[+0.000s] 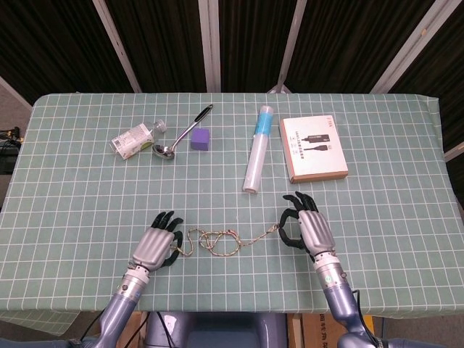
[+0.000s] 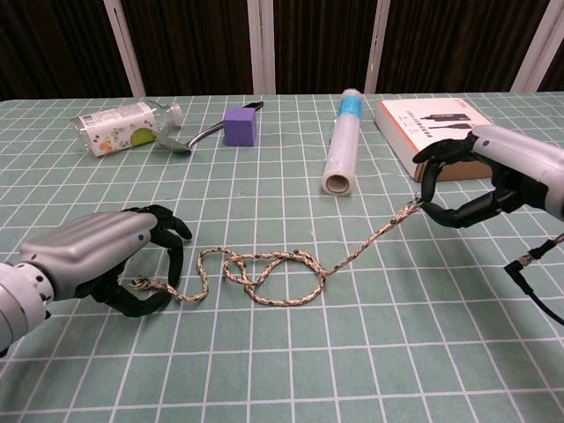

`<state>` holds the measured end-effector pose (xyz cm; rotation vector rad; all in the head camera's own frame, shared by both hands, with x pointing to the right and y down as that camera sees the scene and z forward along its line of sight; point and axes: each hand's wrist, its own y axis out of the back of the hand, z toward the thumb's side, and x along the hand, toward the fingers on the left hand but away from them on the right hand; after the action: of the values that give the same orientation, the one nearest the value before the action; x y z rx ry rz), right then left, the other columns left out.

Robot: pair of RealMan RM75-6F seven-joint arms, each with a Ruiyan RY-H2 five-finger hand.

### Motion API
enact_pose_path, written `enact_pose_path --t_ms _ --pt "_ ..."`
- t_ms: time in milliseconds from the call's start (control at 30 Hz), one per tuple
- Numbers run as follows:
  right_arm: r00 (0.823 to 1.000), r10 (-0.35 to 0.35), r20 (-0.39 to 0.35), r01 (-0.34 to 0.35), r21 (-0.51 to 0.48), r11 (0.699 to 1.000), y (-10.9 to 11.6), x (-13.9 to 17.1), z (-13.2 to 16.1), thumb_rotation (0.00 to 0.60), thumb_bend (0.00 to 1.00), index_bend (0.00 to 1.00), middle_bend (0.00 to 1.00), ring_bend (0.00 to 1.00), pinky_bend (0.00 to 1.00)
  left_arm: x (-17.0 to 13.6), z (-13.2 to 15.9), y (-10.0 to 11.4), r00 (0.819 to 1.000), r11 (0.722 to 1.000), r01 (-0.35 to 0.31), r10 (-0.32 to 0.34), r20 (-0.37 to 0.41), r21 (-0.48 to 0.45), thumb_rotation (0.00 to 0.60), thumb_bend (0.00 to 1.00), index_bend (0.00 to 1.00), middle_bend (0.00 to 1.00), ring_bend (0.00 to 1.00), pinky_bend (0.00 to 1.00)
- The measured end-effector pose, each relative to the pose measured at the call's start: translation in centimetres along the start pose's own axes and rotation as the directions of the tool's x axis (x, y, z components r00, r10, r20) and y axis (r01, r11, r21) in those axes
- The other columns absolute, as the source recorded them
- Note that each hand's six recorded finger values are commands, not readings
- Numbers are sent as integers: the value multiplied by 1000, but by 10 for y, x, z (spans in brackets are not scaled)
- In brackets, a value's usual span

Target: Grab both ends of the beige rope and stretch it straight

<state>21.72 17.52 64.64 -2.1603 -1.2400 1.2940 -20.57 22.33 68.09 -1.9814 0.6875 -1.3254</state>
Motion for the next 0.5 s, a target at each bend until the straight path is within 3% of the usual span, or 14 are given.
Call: enact_pose_path --t_ms 500 --pt "1000 -4 8 4 12 1000 2 0 -5 600 480 698 195 0 0 0 -5 4 1000 1000 -13 13 -13 -13 600 511 618 175 0 0"
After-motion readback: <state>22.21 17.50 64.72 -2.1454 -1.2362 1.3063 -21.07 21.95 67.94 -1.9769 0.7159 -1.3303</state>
